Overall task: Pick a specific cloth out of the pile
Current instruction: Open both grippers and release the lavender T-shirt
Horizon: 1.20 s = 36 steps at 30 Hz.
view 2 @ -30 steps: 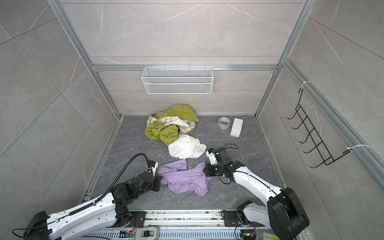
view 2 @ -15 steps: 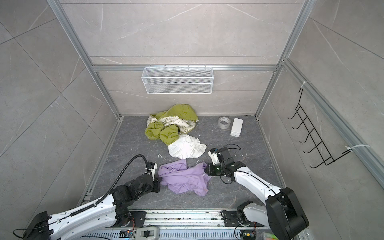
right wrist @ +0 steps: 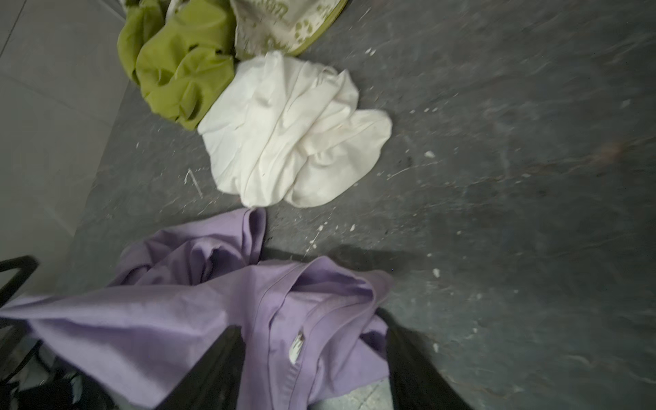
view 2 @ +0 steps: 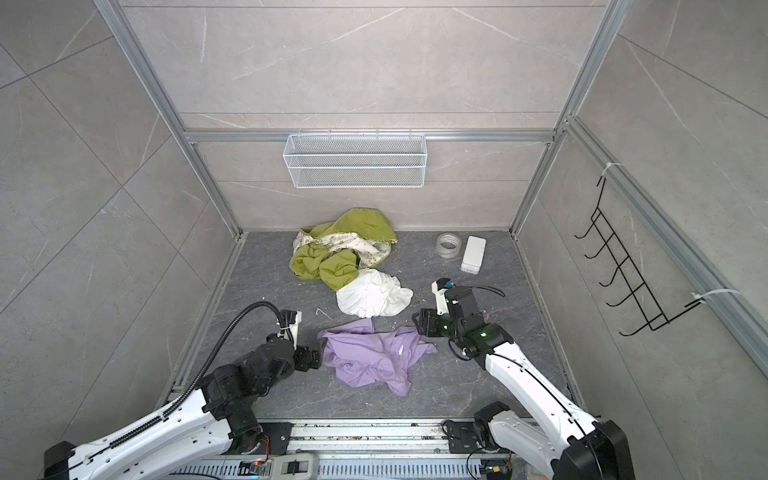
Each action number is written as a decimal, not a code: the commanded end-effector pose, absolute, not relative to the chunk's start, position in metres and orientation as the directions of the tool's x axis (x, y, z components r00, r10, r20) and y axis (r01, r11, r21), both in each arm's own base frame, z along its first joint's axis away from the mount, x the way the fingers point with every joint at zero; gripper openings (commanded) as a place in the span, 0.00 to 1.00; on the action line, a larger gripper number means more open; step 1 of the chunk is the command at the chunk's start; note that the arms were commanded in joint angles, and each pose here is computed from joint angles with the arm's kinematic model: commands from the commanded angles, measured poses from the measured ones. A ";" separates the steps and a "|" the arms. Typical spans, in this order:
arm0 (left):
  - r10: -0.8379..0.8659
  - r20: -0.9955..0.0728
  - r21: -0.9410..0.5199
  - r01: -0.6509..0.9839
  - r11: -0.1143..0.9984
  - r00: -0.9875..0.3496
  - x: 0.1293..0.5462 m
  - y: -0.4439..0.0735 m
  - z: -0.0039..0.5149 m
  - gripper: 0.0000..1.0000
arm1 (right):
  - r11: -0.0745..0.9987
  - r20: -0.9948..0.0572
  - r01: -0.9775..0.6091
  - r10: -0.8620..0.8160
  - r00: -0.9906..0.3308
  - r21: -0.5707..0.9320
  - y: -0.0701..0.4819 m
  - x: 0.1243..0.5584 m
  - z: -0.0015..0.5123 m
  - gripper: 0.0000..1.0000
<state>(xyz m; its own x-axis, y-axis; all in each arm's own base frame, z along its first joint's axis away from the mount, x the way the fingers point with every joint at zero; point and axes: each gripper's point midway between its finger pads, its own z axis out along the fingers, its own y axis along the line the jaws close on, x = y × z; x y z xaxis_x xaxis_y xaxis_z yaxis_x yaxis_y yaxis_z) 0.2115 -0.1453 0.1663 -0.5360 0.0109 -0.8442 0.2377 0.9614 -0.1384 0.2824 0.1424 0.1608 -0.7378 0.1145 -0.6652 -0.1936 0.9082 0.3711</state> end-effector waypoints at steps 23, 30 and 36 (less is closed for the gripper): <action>0.153 -0.897 -0.019 0.382 0.924 -0.415 0.198 -0.134 0.271 0.99 | 0.991 -0.945 0.113 -0.027 -0.327 -0.067 0.054 0.345 0.200 0.88; -0.040 -0.849 -0.120 0.118 0.986 -0.526 0.281 -0.081 0.231 0.97 | 0.974 -0.959 0.183 -0.077 -0.271 -0.130 0.034 0.360 0.177 0.85; -0.052 -0.862 0.010 -0.118 0.993 -0.505 0.341 -0.021 0.189 0.97 | 0.953 -0.924 0.164 -0.189 -0.332 -0.254 0.029 0.373 0.147 0.88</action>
<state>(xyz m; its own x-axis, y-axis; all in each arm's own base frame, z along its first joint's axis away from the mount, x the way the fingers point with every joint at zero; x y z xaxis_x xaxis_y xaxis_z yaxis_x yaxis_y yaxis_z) 0.3103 -0.0222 0.1709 -0.6058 -0.0895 -0.7906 -0.1259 0.9919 -0.0158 0.3651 0.0353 0.1389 -0.3812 -0.1491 -0.9124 0.1373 0.9668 -0.2154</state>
